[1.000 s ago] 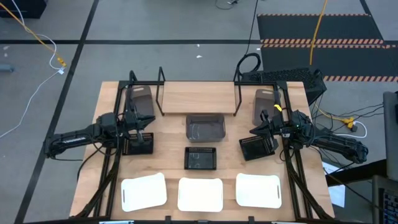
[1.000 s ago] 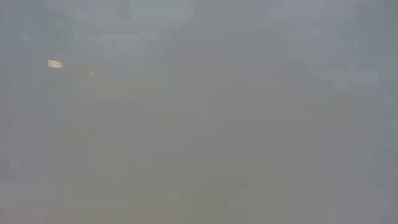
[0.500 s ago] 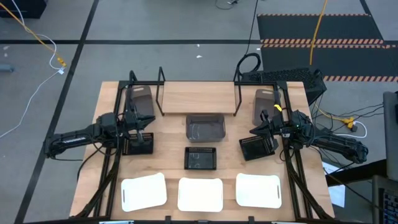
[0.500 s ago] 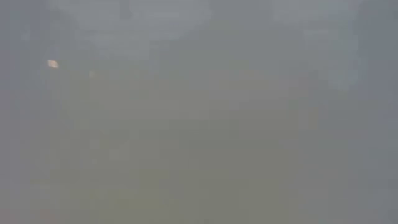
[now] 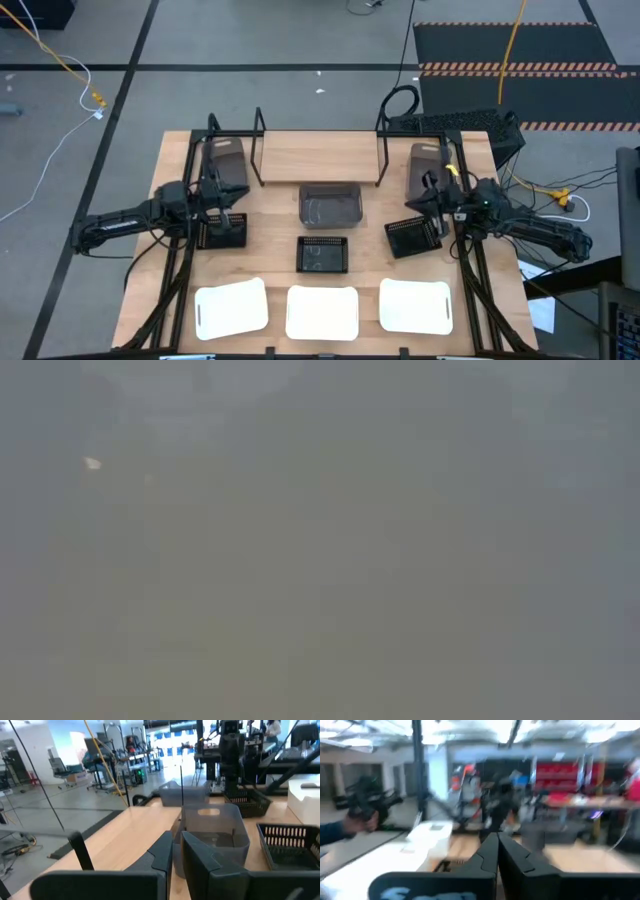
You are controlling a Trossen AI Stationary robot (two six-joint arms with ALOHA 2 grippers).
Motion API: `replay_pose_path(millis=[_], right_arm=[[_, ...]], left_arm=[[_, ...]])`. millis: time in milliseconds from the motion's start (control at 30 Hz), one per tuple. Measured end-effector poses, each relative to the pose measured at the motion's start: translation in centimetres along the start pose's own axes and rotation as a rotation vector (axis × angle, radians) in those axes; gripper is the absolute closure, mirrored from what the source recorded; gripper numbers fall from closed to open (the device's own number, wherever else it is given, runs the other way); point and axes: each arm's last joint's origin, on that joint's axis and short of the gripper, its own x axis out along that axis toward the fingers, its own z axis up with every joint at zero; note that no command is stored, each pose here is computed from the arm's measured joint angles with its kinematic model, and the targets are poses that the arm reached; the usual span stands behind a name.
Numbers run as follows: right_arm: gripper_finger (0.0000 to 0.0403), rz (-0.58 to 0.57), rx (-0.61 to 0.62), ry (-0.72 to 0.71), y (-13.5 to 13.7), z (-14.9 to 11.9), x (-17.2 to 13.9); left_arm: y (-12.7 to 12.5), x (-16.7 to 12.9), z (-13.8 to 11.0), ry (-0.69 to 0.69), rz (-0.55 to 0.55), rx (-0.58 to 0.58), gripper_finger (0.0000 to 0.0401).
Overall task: Stack baskets on shelf by color
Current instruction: Put the top left gray bin on the shelf
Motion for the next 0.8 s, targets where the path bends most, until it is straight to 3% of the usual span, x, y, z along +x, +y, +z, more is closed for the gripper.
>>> replay_pose_path(millis=[200,367,533,667,800], right_arm=[[0.0403,-0.257,-0.061,-0.148,-0.7,1.3,-0.1],[0.0403,-0.363,0.05,-0.122,-1.1,0.8,0.0],[0.0403,-0.334,0.177,-0.111,-1.2,0.5,0.4],[0.0388,-0.336,0.156,-0.101,-1.3,0.5,0.6],[0.0347,-0.345,0.123,-0.04,-1.5,0.0,1.0]], left_arm=[[0.2,-0.1,1.2,-0.119,0.027,-0.068,0.0359],[0.2,-0.1,1.2,-0.118,0.022,-0.153,0.0359],[0.1,0.0,0.0,0.005,0.019,-0.29,0.0359],[0.1,-0.1,-0.2,0.18,0.051,-0.419,0.0359],[0.3,-0.7,0.8,0.408,0.101,-0.489,0.0359]])
